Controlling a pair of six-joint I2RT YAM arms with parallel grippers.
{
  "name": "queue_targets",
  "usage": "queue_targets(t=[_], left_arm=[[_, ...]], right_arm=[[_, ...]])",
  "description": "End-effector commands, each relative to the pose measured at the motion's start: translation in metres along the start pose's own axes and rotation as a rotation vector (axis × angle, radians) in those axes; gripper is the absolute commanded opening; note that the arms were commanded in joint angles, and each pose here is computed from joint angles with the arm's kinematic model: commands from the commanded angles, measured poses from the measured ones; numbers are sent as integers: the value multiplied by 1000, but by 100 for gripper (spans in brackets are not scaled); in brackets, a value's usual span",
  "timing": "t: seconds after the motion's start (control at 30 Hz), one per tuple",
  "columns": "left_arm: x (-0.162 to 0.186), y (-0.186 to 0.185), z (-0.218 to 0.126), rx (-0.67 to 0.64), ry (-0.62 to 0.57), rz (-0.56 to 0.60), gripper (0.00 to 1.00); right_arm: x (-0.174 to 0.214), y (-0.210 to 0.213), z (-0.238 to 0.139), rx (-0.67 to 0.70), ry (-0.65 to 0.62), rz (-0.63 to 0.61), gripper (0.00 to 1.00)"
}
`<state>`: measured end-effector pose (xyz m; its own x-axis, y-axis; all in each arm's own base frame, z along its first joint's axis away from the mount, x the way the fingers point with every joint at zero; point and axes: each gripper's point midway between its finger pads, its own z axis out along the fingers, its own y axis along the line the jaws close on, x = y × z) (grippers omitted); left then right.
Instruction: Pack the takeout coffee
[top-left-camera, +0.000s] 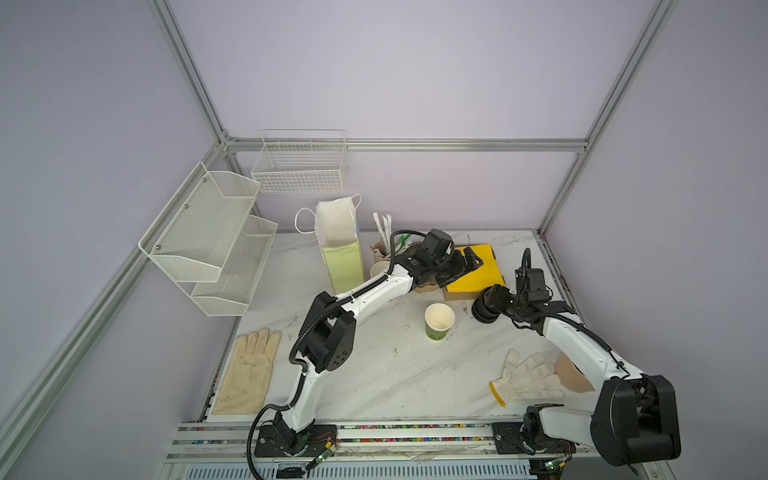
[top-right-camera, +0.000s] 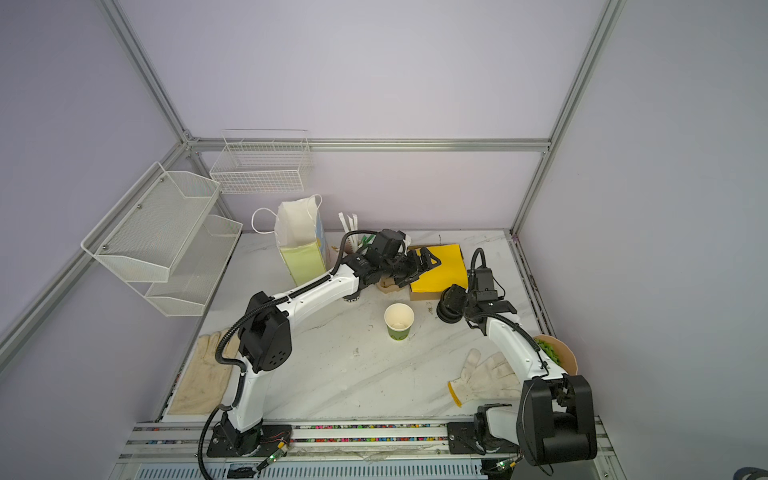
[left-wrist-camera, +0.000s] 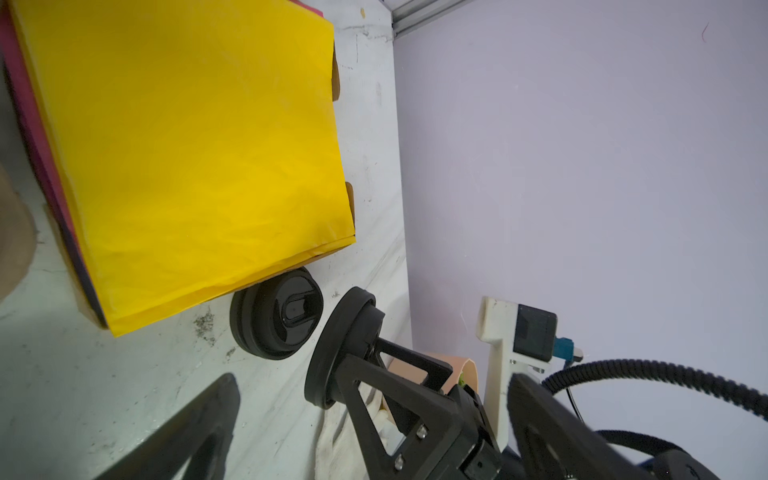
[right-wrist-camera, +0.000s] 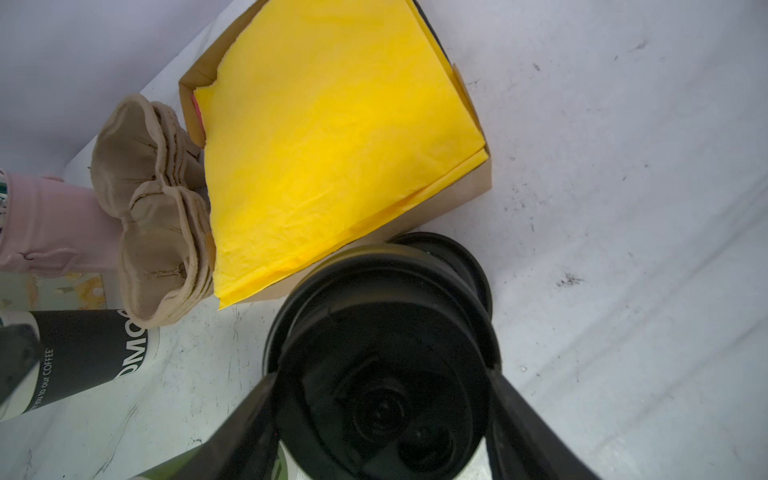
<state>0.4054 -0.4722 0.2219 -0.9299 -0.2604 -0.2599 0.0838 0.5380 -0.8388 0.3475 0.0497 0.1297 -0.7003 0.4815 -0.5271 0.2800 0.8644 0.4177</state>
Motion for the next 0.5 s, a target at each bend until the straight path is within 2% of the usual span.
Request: queue_targets(t=[0.0,0.47], left_arm=[[-11,-71,-14,191,-27,18,100],[15,-68,22,252,64,-77,100]], right_arm=[[-3,0,-3,-11,-25,-9,66],[-6,6,-7,-48,-46,-10,65]])
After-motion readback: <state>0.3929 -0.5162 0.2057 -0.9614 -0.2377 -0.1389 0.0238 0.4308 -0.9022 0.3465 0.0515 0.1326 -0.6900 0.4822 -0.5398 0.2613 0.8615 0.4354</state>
